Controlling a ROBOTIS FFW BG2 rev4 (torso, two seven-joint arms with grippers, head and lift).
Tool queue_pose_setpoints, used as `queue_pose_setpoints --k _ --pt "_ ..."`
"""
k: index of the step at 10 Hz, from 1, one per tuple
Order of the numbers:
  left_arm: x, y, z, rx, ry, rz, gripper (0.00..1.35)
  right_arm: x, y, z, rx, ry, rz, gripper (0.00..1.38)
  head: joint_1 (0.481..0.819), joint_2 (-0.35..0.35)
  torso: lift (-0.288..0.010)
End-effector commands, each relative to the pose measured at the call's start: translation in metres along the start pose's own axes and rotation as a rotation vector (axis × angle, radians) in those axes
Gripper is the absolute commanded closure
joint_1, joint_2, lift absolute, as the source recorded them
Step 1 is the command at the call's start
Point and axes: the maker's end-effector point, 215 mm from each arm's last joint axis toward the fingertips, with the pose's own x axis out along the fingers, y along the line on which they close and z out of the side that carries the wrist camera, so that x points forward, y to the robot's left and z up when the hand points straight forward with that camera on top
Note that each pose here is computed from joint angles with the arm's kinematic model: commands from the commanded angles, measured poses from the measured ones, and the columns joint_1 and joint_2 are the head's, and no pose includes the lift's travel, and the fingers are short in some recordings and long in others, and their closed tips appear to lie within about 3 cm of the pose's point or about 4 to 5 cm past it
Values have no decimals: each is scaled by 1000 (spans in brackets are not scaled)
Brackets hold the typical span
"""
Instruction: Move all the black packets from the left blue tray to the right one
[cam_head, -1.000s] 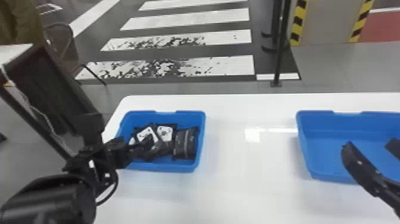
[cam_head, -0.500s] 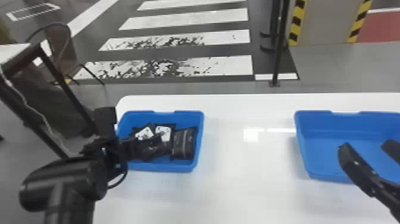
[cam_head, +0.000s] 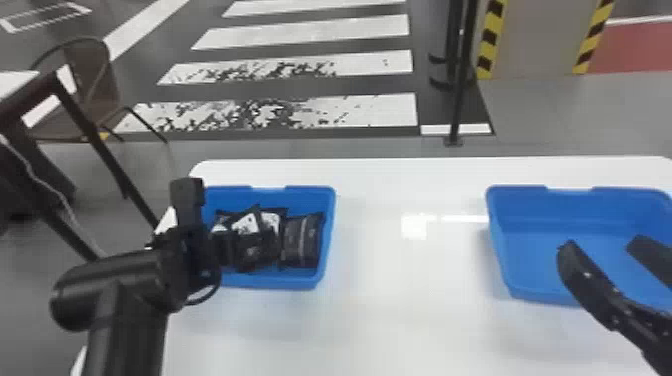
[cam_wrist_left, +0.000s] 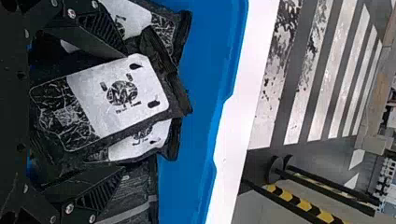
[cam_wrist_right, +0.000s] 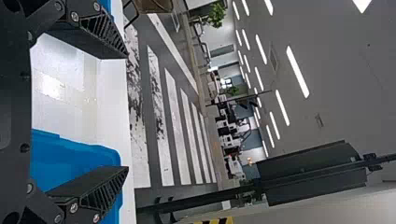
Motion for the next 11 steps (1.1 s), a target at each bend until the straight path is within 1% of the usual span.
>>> queue_pose_setpoints --k 1,2,3,4,6,8,9,11 --pt "3 -6 -5 -13 20 -18 372 0 1 0 1 0 1 179 695 168 -140" --pt "5 -15 -12 -26 39 -48 826 0 1 0 0 1 2 185 695 166 -140" --pt "6 -18 -18 -47 48 -65 1042 -1 0 -2 4 4 1 193 695 158 -140" --pt "7 -18 -24 -42 55 -63 1227 -1 1 -1 8 3 2 194 695 149 -140" --pt "6 -16 -24 -41 20 -73 1213 -1 1 -1 10 2 4 202 695 145 -140" --pt "-6 -24 -21 -50 -7 -134 1213 -1 3 2 7 -4 7 206 695 144 -140" --pt "-19 -38 -22 -63 -24 -187 1213 -1 3 4 7 -7 8 206 695 142 -140" --pt "-52 -54 -20 -60 -44 -235 1213 1 7 4 15 -10 17 206 695 127 -140"
